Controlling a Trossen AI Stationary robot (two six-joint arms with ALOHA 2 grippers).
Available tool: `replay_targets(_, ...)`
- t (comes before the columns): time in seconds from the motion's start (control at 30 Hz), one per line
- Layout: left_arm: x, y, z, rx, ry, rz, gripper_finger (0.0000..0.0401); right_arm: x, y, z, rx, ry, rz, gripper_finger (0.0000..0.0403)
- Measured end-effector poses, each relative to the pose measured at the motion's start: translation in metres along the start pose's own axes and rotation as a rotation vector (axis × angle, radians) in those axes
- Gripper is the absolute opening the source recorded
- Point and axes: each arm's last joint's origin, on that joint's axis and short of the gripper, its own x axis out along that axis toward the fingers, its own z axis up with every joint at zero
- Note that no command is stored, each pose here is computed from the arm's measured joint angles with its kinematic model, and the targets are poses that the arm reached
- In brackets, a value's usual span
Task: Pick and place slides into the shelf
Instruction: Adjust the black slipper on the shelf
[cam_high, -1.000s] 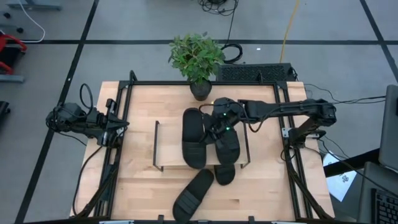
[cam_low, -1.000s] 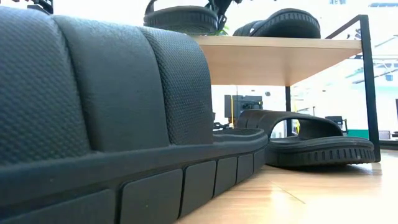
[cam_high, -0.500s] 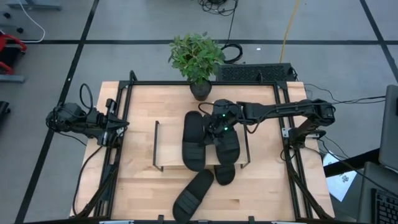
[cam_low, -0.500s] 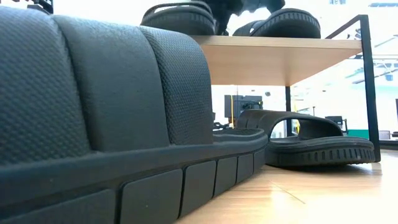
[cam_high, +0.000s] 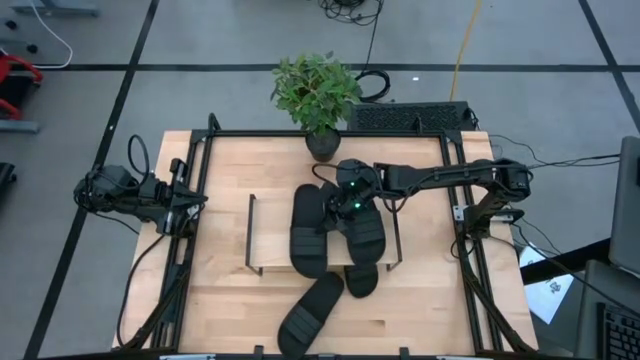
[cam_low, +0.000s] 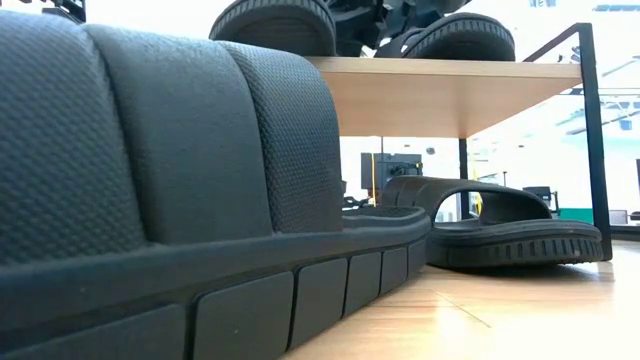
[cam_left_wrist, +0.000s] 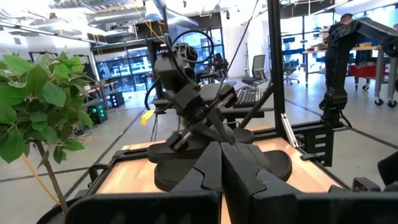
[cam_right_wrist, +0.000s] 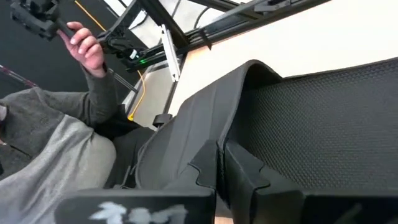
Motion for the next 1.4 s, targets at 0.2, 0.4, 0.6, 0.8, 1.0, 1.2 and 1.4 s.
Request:
replay_targets(0.2,0.000,0.000,0.000,-0.007,0.000,0.000,0.0005,0.000,-0.001,0.000,-0.009,-0.009,-0.028,0.0029)
replay_targets(0.4,0.000,0.000,0.000,-0.016,0.000,0.000,0.0005,0.000,-0.001,0.001,-0.011,-0.015,-0.038,0.0100)
replay_targets(0.6,0.000,0.000,0.000,-0.016,0.000,0.000,0.0005,-0.008,0.003,0.005,-0.044,-0.063,-0.095,0.0156)
replay_targets(0.8,0.000,0.000,0.000,-0.016,0.001,0.000,0.0005,-0.029,0.023,0.014,-0.125,-0.132,-0.132,0.0177)
replay_targets(1.0,0.000,0.000,0.000,-0.016,0.001,0.000,0.0005,-0.058,0.040,0.011,-0.181,-0.104,-0.236,0.0178)
replay_targets(1.2,0.000,0.000,0.000,-0.016,0.001,0.000,0.0005,-0.078,0.053,-0.001,-0.232,-0.018,-0.368,0.0178)
replay_targets(1.4,0.000,0.000,0.000,-0.009,0.000,0.000,0.0005,-0.089,0.069,-0.007,-0.295,0.011,-0.354,0.0178)
